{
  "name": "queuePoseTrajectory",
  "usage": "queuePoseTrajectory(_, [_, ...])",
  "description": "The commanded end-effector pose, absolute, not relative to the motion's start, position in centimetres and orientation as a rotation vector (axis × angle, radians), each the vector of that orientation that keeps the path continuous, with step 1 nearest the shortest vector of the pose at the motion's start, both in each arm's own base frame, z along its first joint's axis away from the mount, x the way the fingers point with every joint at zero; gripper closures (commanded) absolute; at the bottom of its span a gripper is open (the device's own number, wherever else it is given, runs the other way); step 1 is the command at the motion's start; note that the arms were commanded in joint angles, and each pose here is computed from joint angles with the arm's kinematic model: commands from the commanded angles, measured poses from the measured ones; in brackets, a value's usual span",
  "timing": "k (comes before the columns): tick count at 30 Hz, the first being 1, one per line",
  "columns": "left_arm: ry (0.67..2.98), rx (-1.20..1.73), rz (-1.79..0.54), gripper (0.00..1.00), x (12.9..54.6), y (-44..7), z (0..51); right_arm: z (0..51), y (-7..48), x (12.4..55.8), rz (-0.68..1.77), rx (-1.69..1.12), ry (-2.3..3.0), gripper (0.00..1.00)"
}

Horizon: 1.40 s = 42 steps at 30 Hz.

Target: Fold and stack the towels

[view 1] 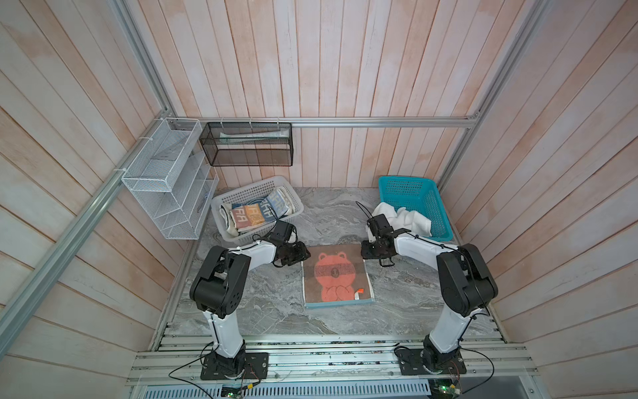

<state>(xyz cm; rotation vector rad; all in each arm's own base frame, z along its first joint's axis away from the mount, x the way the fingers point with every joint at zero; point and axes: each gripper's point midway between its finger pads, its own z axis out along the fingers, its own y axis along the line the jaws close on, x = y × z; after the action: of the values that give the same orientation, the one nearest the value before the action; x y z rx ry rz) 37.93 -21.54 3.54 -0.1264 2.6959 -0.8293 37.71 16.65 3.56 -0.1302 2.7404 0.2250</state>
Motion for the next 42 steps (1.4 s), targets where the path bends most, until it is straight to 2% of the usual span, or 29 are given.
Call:
queuePoseTrajectory(1, [2.637,-0.145,-0.849,0.53,40.0,-21.7,4.1,4.2,17.4,39.6,0.239,-0.176,2.700,0.50])
queuePoseTrajectory(9, [2.627,-0.173,-0.885,0.56,40.9,-20.9,3.3,0.7,18.1,40.6,0.260,-0.220,2.782,0.51])
queuePoseTrajectory(13, [2.627,-0.159,-0.917,0.67,40.7,-20.9,3.0,0.0,18.8,40.6,0.309,-0.243,2.801,0.57])
queuePoseTrajectory(16, [2.614,-0.105,-0.960,0.76,40.4,-21.4,3.4,0.2,19.4,40.6,0.361,-0.280,2.800,0.66])
queuePoseTrajectory(20, [2.574,-0.029,-0.971,0.98,40.7,-21.7,4.4,1.6,19.9,40.9,0.414,-0.321,2.742,0.87])
queuePoseTrajectory(21, [2.559,-0.007,-0.978,1.00,40.8,-21.9,4.8,2.0,19.9,41.0,0.418,-0.326,2.729,0.92])
queuePoseTrajectory(23, [2.534,0.044,-0.979,1.00,41.2,-22.2,5.9,3.1,20.1,41.4,0.426,-0.342,2.693,1.00])
queuePoseTrajectory(32, [2.355,0.165,-0.886,1.00,41.4,-21.2,11.7,8.3,19.8,42.3,0.395,-0.370,2.544,1.00])
queuePoseTrajectory(37, [2.299,0.189,-0.939,1.00,40.4,-21.3,13.9,11.6,19.7,41.3,0.439,-0.371,2.425,1.00])
queuePoseTrajectory(42, [2.266,0.225,-1.082,1.00,38.1,-21.9,12.9,10.2,19.5,39.3,0.474,-0.379,2.474,1.00])
